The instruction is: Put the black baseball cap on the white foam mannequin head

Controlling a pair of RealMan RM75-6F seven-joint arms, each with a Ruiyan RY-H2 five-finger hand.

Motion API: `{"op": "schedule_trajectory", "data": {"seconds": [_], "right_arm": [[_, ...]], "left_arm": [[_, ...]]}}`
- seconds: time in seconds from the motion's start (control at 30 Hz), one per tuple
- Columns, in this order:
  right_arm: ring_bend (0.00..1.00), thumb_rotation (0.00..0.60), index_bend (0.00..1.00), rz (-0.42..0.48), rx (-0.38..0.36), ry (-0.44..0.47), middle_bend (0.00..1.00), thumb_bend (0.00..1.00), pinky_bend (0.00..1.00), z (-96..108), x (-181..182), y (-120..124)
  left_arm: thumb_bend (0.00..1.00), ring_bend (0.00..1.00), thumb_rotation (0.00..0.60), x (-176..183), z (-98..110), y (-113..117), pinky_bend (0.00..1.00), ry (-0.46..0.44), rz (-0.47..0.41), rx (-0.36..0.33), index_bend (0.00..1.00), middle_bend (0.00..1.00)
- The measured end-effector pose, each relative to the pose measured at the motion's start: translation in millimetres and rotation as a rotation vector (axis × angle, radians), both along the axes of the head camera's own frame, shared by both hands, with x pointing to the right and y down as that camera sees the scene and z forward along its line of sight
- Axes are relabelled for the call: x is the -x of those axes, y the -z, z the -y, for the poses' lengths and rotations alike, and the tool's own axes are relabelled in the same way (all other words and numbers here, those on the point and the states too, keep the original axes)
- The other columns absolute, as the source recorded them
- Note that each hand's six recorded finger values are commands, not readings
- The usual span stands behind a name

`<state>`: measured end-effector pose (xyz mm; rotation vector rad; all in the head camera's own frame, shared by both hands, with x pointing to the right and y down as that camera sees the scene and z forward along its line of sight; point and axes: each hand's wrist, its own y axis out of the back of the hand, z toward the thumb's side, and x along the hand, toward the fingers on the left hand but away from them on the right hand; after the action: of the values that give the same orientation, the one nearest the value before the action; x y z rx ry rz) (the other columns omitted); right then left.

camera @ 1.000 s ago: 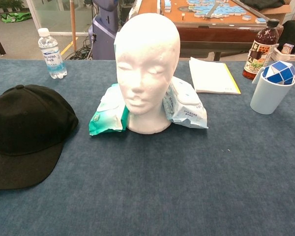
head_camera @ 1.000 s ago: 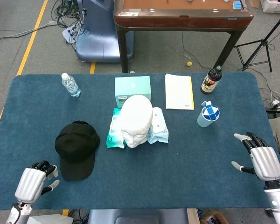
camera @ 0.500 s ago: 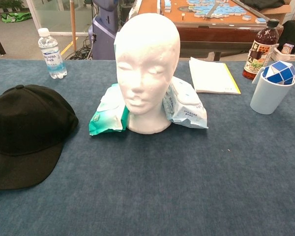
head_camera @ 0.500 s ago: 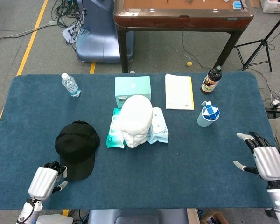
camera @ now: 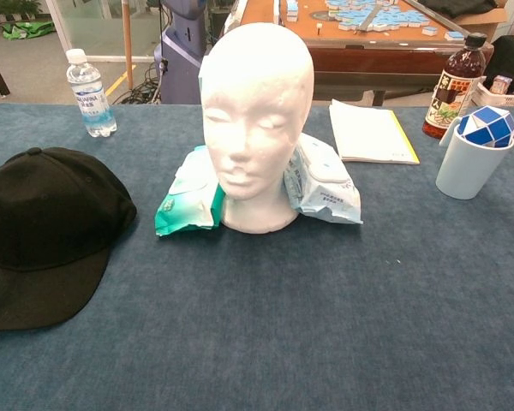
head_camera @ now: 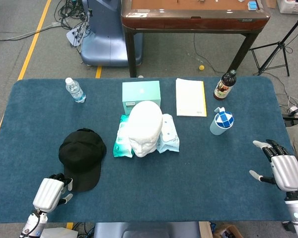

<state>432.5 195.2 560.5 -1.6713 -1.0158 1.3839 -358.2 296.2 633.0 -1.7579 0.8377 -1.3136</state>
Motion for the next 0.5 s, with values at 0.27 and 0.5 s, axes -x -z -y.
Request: {"op": "schedule_trajectory", "data": {"seconds": [0.27, 0.5], "right_arm": [[0.16, 0.600, 0.22, 0.003, 0.001, 0.000, 0.29, 0.00, 0.24, 0, 0, 0], [0.16, 0.600, 0.22, 0.004, 0.001, -0.002, 0.29, 0.00, 0.24, 0, -1, 0]], "left_arm": [[0.02, 0.47, 0.600, 9, -5, -16, 0.56, 0.006, 0.030, 0.021, 0.66, 0.78], [0.02, 0.47, 0.600, 13, -10, -27, 0.56, 0.029, 0.029, 0.050, 0.66, 0.78]]}}
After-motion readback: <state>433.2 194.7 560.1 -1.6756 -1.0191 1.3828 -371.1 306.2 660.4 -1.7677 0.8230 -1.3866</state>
